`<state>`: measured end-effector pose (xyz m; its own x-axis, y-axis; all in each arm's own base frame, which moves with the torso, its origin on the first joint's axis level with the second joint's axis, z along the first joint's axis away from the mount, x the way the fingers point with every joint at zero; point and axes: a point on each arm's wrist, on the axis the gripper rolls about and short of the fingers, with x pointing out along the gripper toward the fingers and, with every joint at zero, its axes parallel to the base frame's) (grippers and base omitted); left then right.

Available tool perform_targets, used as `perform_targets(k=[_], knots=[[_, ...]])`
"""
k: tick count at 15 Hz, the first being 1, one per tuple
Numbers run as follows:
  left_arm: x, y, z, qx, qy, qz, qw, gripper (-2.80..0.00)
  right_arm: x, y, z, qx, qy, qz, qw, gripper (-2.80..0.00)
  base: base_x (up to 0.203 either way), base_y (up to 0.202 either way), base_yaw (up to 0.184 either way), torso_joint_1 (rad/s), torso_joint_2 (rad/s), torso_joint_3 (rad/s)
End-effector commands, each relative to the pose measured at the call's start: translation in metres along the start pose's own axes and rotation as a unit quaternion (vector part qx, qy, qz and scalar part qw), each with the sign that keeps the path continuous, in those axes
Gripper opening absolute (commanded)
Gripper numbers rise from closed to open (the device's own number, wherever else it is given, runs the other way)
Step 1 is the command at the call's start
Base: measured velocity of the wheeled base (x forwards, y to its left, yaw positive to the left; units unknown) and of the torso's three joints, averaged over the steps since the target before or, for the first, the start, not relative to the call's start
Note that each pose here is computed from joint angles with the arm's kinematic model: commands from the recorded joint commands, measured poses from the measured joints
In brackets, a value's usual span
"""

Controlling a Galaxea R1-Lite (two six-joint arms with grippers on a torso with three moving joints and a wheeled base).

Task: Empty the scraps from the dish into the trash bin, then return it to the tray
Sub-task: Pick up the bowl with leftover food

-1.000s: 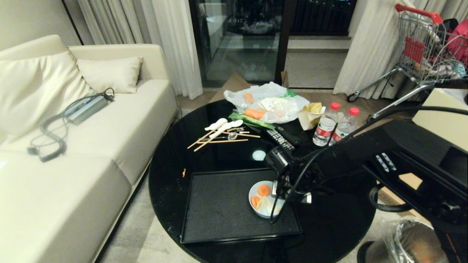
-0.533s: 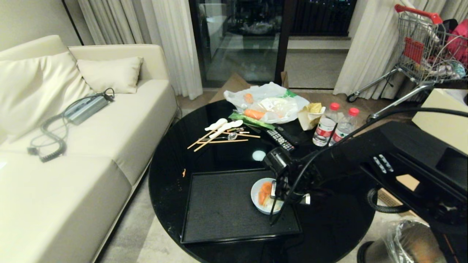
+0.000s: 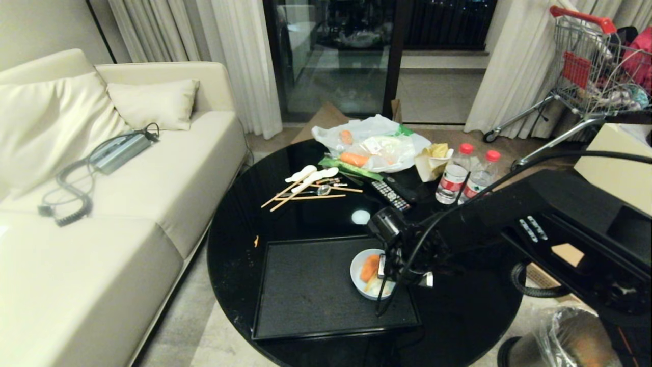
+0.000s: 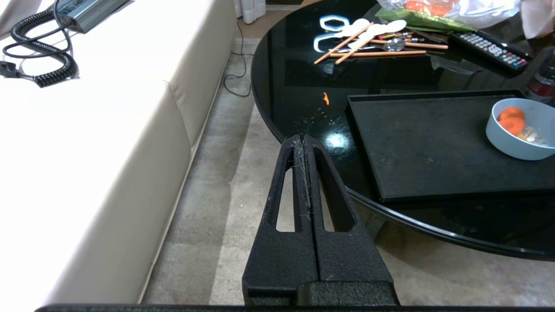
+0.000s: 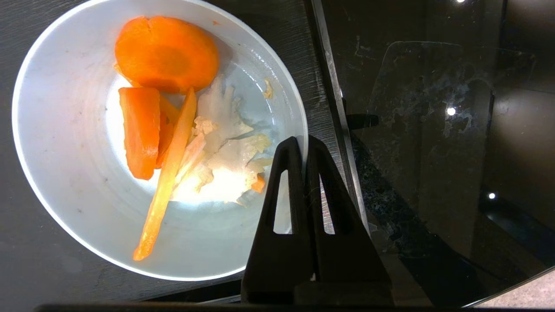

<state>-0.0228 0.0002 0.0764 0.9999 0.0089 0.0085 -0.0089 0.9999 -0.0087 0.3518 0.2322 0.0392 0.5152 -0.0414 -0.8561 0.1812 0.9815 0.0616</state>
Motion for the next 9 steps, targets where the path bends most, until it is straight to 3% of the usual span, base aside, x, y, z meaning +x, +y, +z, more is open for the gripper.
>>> perform_targets(k=[1,5,9], knots=[[0.0,0.0,0.0,0.0,0.0,0.0,1.0,-2.8,-0.008,0.0,0.004,0.012,-0.008,0.005,1.0,-2.8,0.0,0.0,0.0,0.0,0.0,0.0],[0.0,0.0,0.0,0.0,0.0,0.0,1.0,-2.8,-0.025,-0.004,0.014,0.064,-0.037,0.003,0.997,-2.8,0.0,0.0,0.0,0.0,0.0,0.0],[0.0,0.0,0.0,0.0,0.0,0.0,1.0,-2.8,-0.041,-0.022,0.03,0.097,-0.045,-0.002,0.994,-2.8,0.0,0.0,0.0,0.0,0.0,0.0]])
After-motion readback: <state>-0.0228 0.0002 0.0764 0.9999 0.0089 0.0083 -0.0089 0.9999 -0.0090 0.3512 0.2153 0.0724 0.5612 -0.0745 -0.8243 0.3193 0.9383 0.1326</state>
